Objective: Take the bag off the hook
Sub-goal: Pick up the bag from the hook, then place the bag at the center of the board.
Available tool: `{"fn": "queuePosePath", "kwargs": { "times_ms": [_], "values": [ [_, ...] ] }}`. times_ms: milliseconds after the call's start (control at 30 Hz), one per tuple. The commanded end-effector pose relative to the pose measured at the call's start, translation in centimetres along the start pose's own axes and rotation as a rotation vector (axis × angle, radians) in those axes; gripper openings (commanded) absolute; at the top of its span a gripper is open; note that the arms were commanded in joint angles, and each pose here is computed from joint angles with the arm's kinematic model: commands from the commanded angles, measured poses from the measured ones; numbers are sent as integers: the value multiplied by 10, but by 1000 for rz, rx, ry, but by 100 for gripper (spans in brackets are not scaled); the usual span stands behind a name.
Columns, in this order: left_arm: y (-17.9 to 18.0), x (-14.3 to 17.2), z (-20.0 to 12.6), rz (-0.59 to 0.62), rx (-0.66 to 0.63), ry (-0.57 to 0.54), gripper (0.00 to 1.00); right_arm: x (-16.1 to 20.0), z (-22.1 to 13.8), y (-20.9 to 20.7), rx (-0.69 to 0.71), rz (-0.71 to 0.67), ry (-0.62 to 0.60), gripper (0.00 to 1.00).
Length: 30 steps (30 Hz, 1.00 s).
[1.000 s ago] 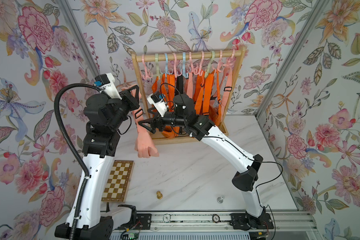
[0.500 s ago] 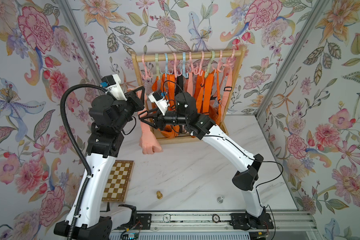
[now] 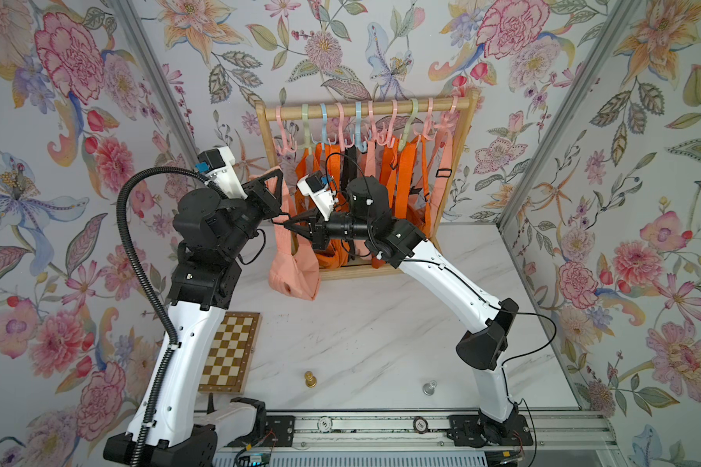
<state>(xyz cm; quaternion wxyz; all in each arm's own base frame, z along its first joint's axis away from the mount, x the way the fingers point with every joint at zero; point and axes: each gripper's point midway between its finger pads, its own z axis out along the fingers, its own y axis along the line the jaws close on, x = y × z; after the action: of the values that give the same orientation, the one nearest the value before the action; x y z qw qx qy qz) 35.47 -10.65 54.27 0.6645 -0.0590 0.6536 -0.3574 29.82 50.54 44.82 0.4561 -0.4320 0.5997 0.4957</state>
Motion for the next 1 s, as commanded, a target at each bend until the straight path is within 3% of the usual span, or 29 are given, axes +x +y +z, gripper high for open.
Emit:
{"fn": "queuePosePath", "kwargs": {
  "times_ms": [0,67,100,233,500,733,967],
  "values": [
    [-20,-10,2,-1,84,-28,23,-15,-17,13,-16,-58,-27,18],
    [-27,-11,5,2,113,-11,23,-10,-18,15,-20,-63,-15,46],
    [-32,-12,6,8,131,-1,23,-7,-19,15,-19,-65,-8,54],
    [-57,-16,7,53,225,62,23,5,-28,6,12,-50,19,76],
    [-78,-19,-1,121,288,128,23,4,-94,-22,122,-52,-42,83],
    [-90,-11,2,97,364,198,24,7,-154,-58,267,-54,-85,84],
    [-97,1,7,91,426,271,26,18,-138,-85,265,-68,-12,85]
  ]
}}
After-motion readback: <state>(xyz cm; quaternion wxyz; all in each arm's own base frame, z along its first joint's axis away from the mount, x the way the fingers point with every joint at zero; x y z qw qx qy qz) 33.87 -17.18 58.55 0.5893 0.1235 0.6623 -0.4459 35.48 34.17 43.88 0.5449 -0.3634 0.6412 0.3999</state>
